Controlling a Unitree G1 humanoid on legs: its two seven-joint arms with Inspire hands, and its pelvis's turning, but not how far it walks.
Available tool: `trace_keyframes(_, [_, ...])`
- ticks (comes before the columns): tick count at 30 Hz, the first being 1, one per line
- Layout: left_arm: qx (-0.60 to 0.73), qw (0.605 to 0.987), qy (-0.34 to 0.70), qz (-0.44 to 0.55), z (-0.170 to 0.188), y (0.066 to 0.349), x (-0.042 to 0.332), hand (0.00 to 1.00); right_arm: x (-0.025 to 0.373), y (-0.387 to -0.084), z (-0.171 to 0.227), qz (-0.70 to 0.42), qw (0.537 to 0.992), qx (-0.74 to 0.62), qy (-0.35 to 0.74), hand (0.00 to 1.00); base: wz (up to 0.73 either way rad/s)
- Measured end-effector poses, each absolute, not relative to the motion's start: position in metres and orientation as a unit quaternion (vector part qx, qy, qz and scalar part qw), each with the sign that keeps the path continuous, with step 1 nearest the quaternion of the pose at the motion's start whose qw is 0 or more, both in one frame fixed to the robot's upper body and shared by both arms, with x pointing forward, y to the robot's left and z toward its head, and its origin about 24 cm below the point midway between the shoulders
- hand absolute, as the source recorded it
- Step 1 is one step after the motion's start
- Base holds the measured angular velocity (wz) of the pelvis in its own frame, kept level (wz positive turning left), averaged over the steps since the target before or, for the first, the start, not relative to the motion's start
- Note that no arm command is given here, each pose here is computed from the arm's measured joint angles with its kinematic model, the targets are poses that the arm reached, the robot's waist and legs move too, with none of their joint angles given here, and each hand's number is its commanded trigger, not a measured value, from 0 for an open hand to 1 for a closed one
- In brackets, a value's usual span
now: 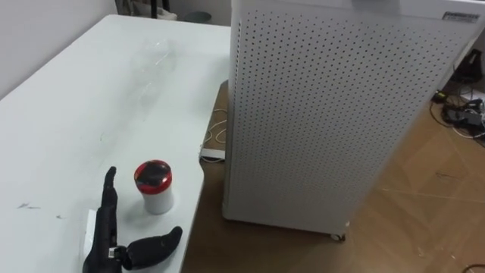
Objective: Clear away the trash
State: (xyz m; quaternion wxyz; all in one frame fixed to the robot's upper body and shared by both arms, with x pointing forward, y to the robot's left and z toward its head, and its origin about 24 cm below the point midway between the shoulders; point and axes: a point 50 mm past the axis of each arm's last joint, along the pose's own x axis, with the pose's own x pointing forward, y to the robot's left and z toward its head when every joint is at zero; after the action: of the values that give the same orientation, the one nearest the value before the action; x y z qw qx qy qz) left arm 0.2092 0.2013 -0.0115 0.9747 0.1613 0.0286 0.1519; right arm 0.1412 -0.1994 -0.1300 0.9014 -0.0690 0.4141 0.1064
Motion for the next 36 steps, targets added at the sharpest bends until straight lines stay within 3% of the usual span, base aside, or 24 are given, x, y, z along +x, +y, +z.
trace_keyframes(34, [0.121,0.975,-0.014,0.187,0.011,0.201,0.248,0.00,0.135,-0.194,-0.132,0.116,0.897,-0.076,0.419,1.00,-0.01])
trace_keyframes(35, [0.120,0.975,-0.015,0.187,0.011,0.200,0.248,0.15,0.135,-0.193,-0.132,0.116,0.897,-0.076,0.419,1.00,0.00])
trace_keyframes(36, [0.120,0.975,-0.016,0.186,0.011,0.200,0.249,0.60,0.135,-0.194,-0.132,0.115,0.898,-0.076,0.419,1.00,0.00])
